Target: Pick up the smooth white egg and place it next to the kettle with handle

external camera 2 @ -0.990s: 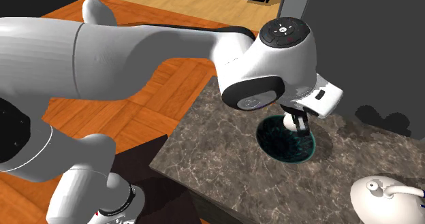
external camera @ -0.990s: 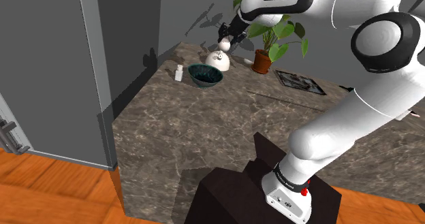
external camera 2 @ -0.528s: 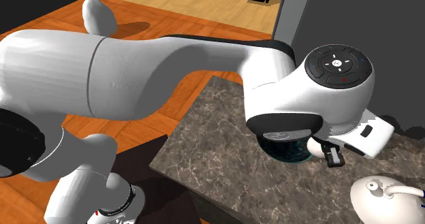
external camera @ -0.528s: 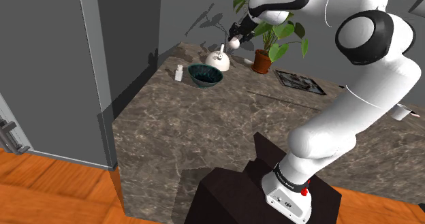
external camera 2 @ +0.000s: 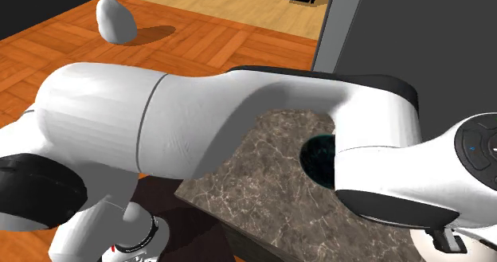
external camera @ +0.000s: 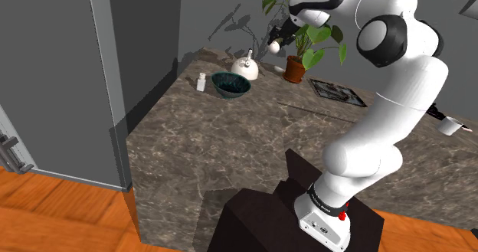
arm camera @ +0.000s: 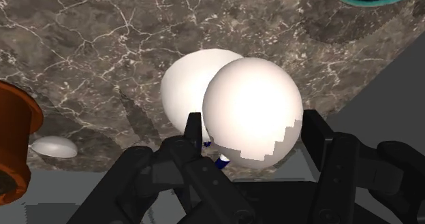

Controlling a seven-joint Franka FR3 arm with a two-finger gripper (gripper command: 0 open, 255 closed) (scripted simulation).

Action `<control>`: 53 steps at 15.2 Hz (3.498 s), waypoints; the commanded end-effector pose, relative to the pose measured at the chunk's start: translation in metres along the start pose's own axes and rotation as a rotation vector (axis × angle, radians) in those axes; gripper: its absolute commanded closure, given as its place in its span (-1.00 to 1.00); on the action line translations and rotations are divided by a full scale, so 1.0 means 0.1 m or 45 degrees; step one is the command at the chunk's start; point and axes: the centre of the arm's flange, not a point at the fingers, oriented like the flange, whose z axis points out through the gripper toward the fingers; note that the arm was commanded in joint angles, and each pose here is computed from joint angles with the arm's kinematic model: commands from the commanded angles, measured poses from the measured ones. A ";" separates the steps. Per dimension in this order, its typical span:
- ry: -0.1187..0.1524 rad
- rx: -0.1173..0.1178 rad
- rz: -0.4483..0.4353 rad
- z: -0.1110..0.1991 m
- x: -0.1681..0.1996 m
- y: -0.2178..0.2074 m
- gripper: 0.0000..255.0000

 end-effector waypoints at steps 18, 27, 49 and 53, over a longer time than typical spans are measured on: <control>0.000 0.000 -0.002 0.48 0.58 1.37 1.00; 0.000 0.000 -0.002 0.91 0.38 1.45 1.00; 0.000 0.000 -0.002 1.94 -0.12 1.65 1.00; 0.000 0.000 -0.002 2.12 -0.21 1.68 1.00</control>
